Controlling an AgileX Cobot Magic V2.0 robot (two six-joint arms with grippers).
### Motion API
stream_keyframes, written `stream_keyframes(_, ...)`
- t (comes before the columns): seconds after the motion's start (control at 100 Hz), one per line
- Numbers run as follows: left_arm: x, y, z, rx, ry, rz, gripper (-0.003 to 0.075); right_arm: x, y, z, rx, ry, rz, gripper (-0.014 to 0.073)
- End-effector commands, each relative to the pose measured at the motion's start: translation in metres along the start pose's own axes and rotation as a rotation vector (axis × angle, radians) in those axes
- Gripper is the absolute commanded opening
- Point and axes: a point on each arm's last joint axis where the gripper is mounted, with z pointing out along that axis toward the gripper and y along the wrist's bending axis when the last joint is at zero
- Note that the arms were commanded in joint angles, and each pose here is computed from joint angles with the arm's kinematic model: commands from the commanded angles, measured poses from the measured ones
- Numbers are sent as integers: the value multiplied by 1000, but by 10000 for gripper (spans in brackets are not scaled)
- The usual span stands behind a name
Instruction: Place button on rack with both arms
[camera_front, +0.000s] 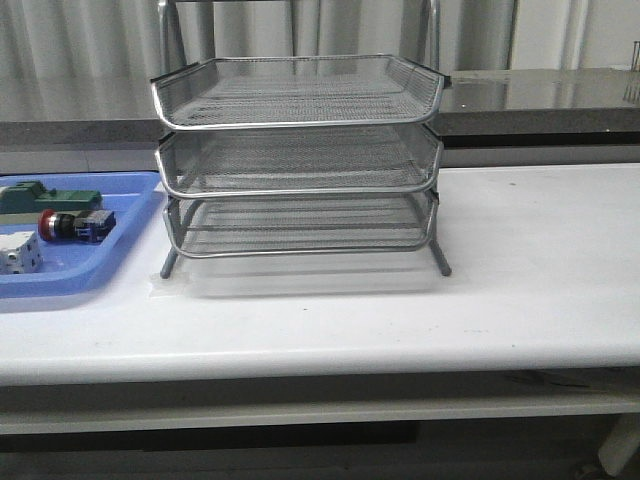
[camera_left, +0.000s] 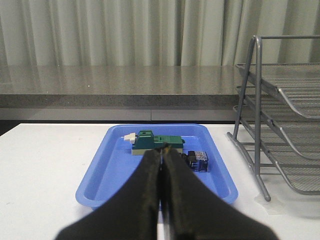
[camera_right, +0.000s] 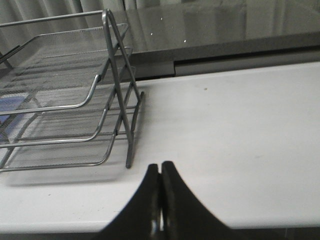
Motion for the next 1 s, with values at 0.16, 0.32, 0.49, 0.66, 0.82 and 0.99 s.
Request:
stream_keyframes(0.16,10,1,-1,-4,-61,-18,-21,-52,9,38,-12,100,62,-58)
stream_keyframes(0.32,10,1,-1,-4,-61,-18,-21,-60,9,62,-5,162,77,-58)
stream_keyframes(0.49,10,1,-1,-4,-61,-18,-21,-56,6,84,11,201,89,-58)
stream_keyframes(0.66,10,1,-1,-4,-61,-18,-21,-51,5,94,8,238,136,-58)
stream_keyframes(0.82,10,1,-1,-4,-61,-18,-21,-49,8,98,-11,251,228,-58)
stream_keyframes(0.99,10,1,-1,-4,-61,-18,-21,-46,8,103,-18,271,277,36)
